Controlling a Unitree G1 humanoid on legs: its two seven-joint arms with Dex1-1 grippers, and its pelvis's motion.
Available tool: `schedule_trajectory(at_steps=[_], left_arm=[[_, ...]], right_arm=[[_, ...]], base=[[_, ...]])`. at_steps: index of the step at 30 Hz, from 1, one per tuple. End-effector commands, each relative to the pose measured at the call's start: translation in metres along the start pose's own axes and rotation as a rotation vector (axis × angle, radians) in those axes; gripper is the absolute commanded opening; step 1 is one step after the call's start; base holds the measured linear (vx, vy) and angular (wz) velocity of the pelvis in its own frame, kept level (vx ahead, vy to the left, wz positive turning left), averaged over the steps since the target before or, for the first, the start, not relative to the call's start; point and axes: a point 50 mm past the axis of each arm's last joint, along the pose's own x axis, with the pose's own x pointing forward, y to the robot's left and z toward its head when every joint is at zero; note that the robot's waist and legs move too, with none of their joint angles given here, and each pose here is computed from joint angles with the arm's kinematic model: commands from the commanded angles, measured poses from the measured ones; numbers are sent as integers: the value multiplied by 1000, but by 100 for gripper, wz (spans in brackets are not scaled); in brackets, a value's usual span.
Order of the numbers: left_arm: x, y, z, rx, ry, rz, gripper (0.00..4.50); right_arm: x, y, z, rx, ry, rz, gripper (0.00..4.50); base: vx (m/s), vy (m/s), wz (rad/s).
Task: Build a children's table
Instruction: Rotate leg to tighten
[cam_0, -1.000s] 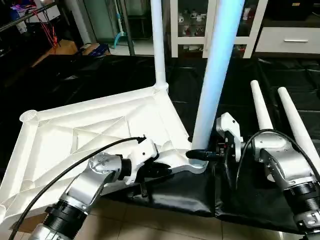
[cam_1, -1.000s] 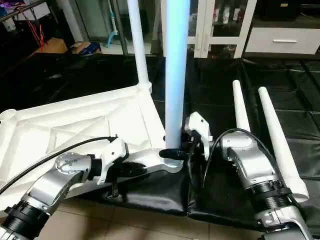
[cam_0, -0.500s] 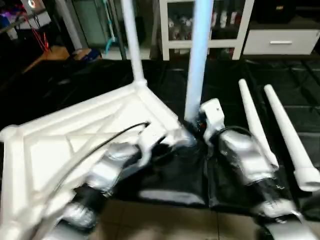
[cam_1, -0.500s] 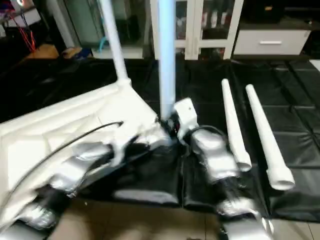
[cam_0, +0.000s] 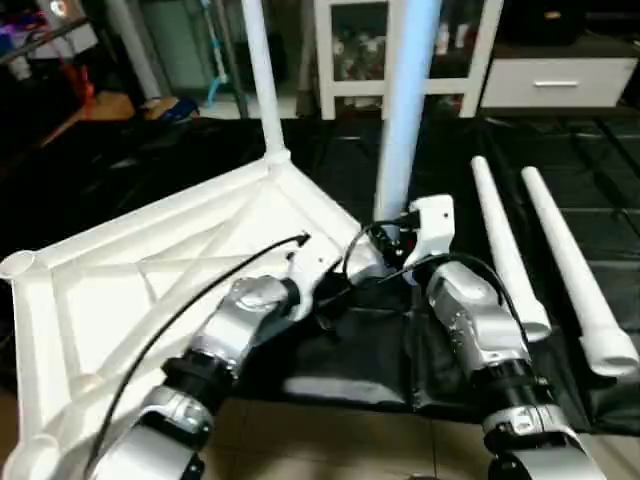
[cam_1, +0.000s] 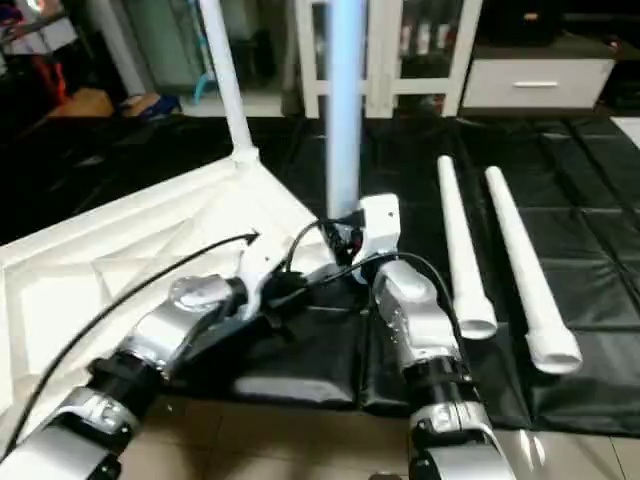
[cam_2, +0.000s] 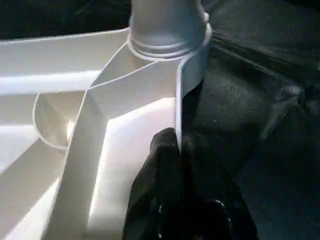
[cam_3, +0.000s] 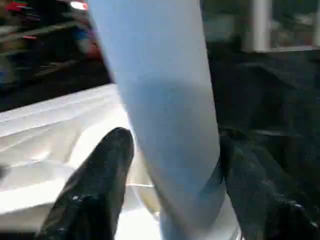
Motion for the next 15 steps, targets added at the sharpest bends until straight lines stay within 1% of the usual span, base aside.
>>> schedule_trajectory(at_steps=[1, 2, 3, 4, 5, 6, 7, 9, 10, 11, 13, 15], left_arm=[[-7, -11, -16, 13, 31, -109, 0], [-12, -15, -17, 18, 24, -160, 0], [-24, -22, -22, 27, 25, -258, 0], [-26, -23, -23, 27, 27, -273, 0], [-30, -24, -24, 28, 31, -287, 0], [-31, -24, -25, 28, 32, -290, 0], [-34, -24, -26, 28, 34, -298, 0], [-42, -24, -30, 23, 42, -316, 0], [-43, -23, -32, 23, 45, -318, 0], [-43, -23, -32, 23, 45, -318, 0], [-49, -23, -34, 23, 51, -327, 0], [-51, -22, -35, 21, 54, -330, 0]], right_arm=[[4, 23, 16, -33, -43, 239, 311], [0, 20, 17, -48, -29, 285, 328], [-13, 13, 18, -116, 32, 377, 338], [-16, 10, 18, -138, 49, 394, 338], [-21, 6, 18, -162, 72, 412, 347], [-22, 5, 19, -167, 78, 416, 347], [-27, 1, 19, -181, 103, 441, 347], [-44, -11, 18, -243, 194, 514, 347], [-48, -14, 17, -258, 216, 524, 347], [-48, -14, 17, -258, 216, 524, 347], [-56, -21, 15, -284, 273, 553, 347], [-60, -25, 13, -301, 305, 571, 347]], base=[[0, 0, 0], [0, 0, 0], [0, 0, 0], [68, -12, 4], [68, -12, 4], [60, -6, 9], [51, 0, 10], [26, 0, 5], [0, 0, 0], [0, 0, 0], [0, 0, 0], [0, 0, 0]])
